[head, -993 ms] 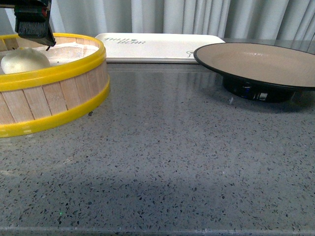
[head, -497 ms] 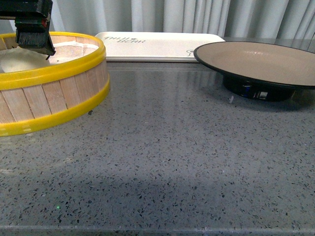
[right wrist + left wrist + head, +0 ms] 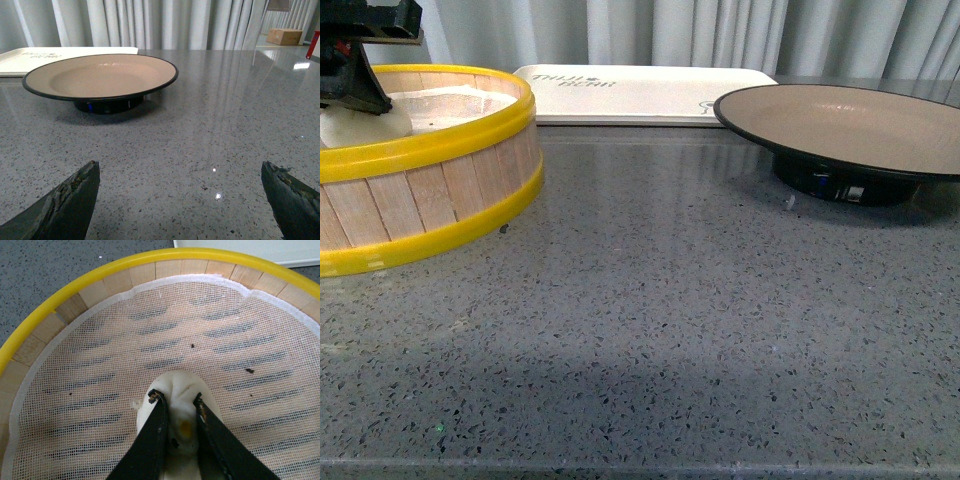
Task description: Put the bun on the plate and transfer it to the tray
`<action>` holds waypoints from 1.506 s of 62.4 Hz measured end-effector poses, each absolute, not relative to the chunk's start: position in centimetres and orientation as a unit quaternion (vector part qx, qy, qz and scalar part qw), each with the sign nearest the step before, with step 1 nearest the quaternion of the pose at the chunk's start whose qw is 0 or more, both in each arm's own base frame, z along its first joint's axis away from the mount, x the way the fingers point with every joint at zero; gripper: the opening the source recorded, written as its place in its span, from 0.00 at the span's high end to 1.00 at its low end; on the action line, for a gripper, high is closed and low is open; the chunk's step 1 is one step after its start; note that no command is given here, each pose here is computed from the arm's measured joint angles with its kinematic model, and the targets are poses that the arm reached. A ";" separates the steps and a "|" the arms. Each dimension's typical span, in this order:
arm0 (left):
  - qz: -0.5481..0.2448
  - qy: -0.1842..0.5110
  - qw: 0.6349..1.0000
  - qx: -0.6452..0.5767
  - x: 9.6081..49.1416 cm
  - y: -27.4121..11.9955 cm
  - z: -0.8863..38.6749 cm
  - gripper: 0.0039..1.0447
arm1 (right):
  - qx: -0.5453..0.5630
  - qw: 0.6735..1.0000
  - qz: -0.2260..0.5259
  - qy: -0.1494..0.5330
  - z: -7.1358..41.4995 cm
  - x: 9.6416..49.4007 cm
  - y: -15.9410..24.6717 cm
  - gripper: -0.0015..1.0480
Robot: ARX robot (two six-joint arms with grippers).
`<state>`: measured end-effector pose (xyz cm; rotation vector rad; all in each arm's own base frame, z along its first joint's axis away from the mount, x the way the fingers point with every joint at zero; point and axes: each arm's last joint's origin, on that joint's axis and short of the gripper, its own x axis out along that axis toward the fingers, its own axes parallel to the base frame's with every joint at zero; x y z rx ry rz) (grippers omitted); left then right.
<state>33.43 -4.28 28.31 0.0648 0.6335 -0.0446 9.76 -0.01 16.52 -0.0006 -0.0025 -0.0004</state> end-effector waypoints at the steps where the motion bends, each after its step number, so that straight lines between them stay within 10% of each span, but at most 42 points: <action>1: -0.023 0.311 0.950 0.032 33.4 -4.3 28.4 0.90 | 0.000 1.000 0.000 -0.001 16.5 9.8 0.0 0.08; 20: -0.049 0.269 0.961 0.034 33.0 -6.1 32.4 0.96 | 0.000 1.000 0.000 -0.001 16.5 9.8 0.0 0.08; 41: -0.174 0.164 0.971 0.032 33.3 -16.4 39.7 0.96 | 0.000 1.000 0.000 -0.001 16.5 9.8 0.0 0.08; 67: -0.290 0.176 0.937 0.082 34.4 -30.5 35.8 0.96 | 0.000 1.000 0.000 -0.001 16.5 9.8 0.0 0.08; 94: -0.298 0.190 0.920 0.168 35.7 -35.1 31.8 0.96 | 0.000 1.000 0.000 -0.001 16.5 9.8 0.0 0.08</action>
